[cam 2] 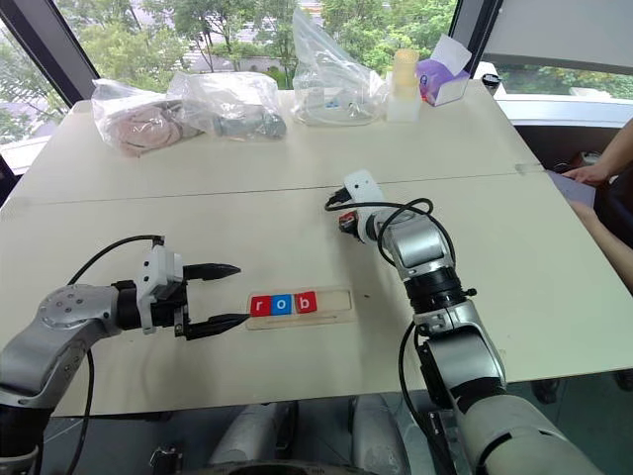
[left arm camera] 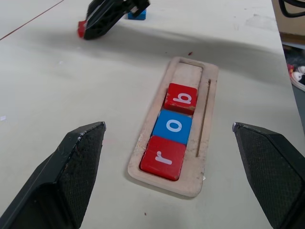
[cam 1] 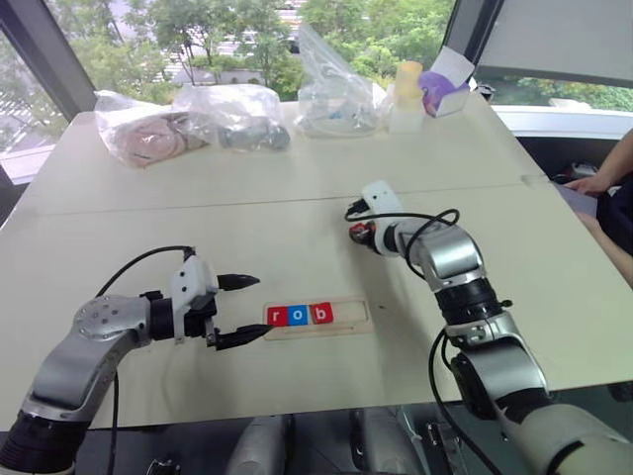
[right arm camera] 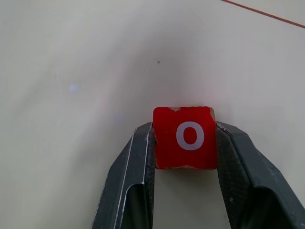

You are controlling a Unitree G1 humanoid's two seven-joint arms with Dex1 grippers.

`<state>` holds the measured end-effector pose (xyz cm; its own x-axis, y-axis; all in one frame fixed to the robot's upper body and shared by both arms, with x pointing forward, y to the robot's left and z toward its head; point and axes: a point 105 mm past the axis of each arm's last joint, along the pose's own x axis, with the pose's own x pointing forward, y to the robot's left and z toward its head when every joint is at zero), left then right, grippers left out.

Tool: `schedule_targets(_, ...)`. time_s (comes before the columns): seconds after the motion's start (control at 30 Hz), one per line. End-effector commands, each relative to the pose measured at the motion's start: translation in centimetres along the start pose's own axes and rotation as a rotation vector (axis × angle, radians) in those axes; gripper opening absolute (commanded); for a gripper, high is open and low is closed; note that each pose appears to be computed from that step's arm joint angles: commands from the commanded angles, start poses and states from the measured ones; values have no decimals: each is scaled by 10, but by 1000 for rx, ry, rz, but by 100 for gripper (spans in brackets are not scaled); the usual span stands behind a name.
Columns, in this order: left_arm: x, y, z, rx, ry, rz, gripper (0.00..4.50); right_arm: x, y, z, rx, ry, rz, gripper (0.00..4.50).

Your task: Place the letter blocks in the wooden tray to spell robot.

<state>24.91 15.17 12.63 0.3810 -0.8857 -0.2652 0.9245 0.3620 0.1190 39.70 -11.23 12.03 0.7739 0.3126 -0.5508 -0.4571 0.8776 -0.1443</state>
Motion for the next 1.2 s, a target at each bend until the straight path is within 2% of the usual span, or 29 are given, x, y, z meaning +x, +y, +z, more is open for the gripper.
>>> schedule_targets(0.03, 1, -11, 10, 17, -46, -51, 450, -51, 0, 1, 30, -27, 5, 116)
schedule_targets(0.1, 1, -16, 13, 13, -64, -72, 450, -80, 7, -18, 50, 9, 19, 116)
schedule_targets(0.27, 0, -13, 19, 23, -94, -73, 450, -108, 8, -58, 87, 16, -1, 116)
schedule_targets(0.4, 2, -10, 21, 38, -118, -81, 450, -118, 8, -80, 161, 24, -39, 116)
schedule_targets(0.57, 4, -9, 20, 50, -130, -89, 450, -117, 12, -87, 204, 32, -44, 116)
schedule_targets(0.63, 5, -9, 20, 56, -132, -89, 450, -116, 13, -88, 214, 36, -35, 218)
schedule_targets(0.7, 6, -8, 20, 60, -133, -87, 450, -117, 18, -85, 200, 40, 14, 301)
schedule_targets(0.8, 7, -7, 21, 61, -132, -86, 450, -126, 22, -72, 57, 60, 127, 446)
schedule_targets(0.9, 10, -5, 23, 65, -131, -82, 450, -143, 18, -46, -108, 38, 257, 446)
schedule_targets(1.0, 14, -2, 25, 70, -134, -80, 450, -147, 5, -32, -275, -31, 330, 446)
schedule_targets(1.1, 18, -1, 30, 76, -140, -77, 450, -148, 0, -41, -486, -61, 477, 446)
schedule_targets(1.2, 20, 1, 35, 80, -143, -73, 450, -141, -10, -56, -598, -41, 590, 446)
